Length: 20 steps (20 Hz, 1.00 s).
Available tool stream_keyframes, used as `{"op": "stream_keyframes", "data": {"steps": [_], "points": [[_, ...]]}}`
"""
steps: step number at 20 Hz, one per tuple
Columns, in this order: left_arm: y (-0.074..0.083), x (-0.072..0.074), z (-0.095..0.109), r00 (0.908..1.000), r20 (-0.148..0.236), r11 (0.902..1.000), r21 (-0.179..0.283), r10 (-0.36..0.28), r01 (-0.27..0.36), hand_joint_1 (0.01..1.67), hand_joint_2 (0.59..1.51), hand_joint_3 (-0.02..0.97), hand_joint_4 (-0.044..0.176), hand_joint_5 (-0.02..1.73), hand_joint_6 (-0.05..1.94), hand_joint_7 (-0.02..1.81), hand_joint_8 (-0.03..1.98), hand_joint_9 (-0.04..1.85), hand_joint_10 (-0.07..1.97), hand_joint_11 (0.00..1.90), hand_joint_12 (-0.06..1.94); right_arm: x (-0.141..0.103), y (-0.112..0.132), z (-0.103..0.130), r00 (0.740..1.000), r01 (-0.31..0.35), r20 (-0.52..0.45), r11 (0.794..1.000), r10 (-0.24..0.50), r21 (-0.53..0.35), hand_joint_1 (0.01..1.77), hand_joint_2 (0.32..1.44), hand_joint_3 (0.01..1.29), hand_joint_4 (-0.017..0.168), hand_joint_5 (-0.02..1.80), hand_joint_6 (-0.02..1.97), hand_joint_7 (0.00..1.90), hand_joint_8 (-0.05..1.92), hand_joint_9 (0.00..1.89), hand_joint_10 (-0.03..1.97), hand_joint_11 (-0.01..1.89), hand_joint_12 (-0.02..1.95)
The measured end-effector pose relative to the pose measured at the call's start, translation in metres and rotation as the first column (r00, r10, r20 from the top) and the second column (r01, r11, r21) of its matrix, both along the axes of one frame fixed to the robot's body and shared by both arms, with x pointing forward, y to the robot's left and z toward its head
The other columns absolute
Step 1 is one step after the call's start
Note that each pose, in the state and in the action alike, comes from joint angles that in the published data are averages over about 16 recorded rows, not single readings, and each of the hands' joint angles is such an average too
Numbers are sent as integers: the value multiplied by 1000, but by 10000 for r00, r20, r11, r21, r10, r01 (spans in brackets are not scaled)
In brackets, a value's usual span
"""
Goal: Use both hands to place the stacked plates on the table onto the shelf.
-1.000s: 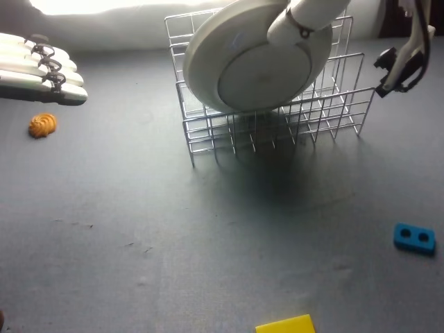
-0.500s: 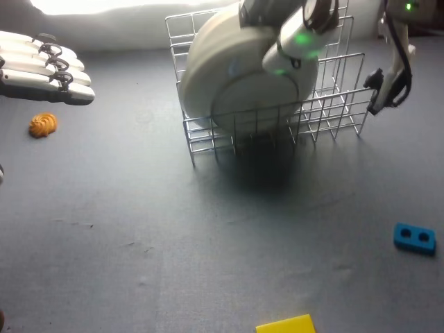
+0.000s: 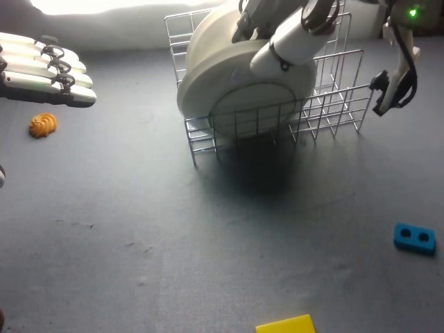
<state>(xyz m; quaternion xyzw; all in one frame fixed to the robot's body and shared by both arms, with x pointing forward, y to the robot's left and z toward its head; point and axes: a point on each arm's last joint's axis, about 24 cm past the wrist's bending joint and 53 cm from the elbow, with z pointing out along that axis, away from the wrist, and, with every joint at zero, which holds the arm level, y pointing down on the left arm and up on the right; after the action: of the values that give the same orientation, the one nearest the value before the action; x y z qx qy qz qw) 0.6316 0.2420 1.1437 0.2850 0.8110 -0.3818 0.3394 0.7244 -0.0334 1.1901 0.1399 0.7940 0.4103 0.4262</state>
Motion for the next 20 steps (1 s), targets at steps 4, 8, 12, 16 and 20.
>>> {"op": "stream_keyframes", "data": {"steps": [4, 8, 12, 16, 20], "points": [[0, 0, 0, 10000, 33, 10000, 23, -22, 22, 23, 1015, 21, 0, 21, 5, 18, 11, 16, -56, 21, 16, -5, -6, 21, 9987, -100, 490, 9999, 101, -19, 1021, 1081, 14, 8, 749, 270, 868, 39, 865, 52, 462, 1060], [-2, -2, 0, 9999, 80, 9999, 26, -122, 122, 24, 1016, 21, 0, 21, 5, 18, 12, 16, -56, 21, 15, -13, -20, 44, 9905, -106, 1365, 9993, 156, -369, 927, 1054, 13, 8, 731, 29, 841, 14, 843, 27, 428, 1030], [-7, -7, 0, 9993, 140, 9994, 20, -348, 348, 24, 1019, 21, 0, 21, 5, 18, 12, 15, -56, 20, 15, -25, -39, 58, 9666, 38, 2551, 9938, 249, -1114, 820, 1069, 13, 8, 698, 24, 805, 10, 812, 16, 405, 1028], [-15, -15, 0, 9975, 219, 9977, 40, -674, 673, 24, 1029, 21, 1, 30, 5, 33, 12, 25, -56, 29, 18, -42, -60, 67, 9310, 272, 3620, 9808, 455, -1933, 670, 1091, 13, 8, 673, 22, 784, 10, 794, 13, 374, 1072], [-25, -27, 1, 9931, 368, 9937, 130, -1113, 1109, 24, 1061, 21, 3, 76, 5, 98, 13, 80, -53, 66, 49, -62, -81, 74, 8932, 568, 4455, 9670, 619, -2482, 537, 1127, 13, 6, 677, 22, 784, 11, 799, 14, 362, 1111]]}}
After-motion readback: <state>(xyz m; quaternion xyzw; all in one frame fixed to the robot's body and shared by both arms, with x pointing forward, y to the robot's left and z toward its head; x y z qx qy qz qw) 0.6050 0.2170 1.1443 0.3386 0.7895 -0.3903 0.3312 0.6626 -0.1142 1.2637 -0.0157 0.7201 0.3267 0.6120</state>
